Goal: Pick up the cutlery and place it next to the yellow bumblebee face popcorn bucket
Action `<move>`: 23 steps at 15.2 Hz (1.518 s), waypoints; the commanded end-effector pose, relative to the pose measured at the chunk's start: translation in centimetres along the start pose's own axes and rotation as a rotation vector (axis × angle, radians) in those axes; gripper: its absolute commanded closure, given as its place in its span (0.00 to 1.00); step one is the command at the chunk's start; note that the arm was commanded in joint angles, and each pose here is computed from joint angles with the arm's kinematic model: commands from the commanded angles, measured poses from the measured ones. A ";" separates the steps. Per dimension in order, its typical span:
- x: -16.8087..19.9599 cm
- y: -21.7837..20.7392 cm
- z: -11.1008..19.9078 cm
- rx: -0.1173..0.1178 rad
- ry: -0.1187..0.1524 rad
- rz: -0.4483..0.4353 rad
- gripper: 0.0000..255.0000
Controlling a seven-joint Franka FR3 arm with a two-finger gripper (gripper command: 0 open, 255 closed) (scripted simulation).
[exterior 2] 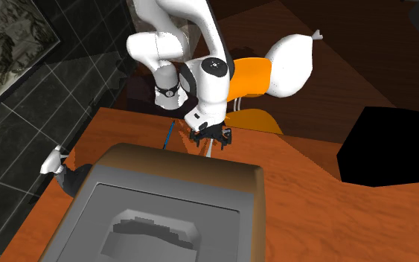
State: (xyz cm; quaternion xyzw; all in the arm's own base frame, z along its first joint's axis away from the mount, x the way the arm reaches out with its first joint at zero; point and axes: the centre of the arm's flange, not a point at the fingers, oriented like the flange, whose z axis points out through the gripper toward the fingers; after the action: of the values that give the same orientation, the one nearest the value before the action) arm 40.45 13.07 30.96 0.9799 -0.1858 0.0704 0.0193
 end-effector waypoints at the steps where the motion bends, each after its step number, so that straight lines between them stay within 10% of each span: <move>1: 0.0 0.0 0.0 0.000 0.000 0.000 0.00; 2: 0.0 0.0 0.0 0.000 0.000 0.000 0.00; 3: 0.0 0.0 0.0 0.000 0.000 0.000 1.00; 23: 0.8 0.1 -5.7 0.000 0.000 0.000 1.00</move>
State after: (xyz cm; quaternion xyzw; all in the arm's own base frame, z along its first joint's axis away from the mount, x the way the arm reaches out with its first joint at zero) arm 40.46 12.90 36.13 0.9798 -0.1858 0.0706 0.0193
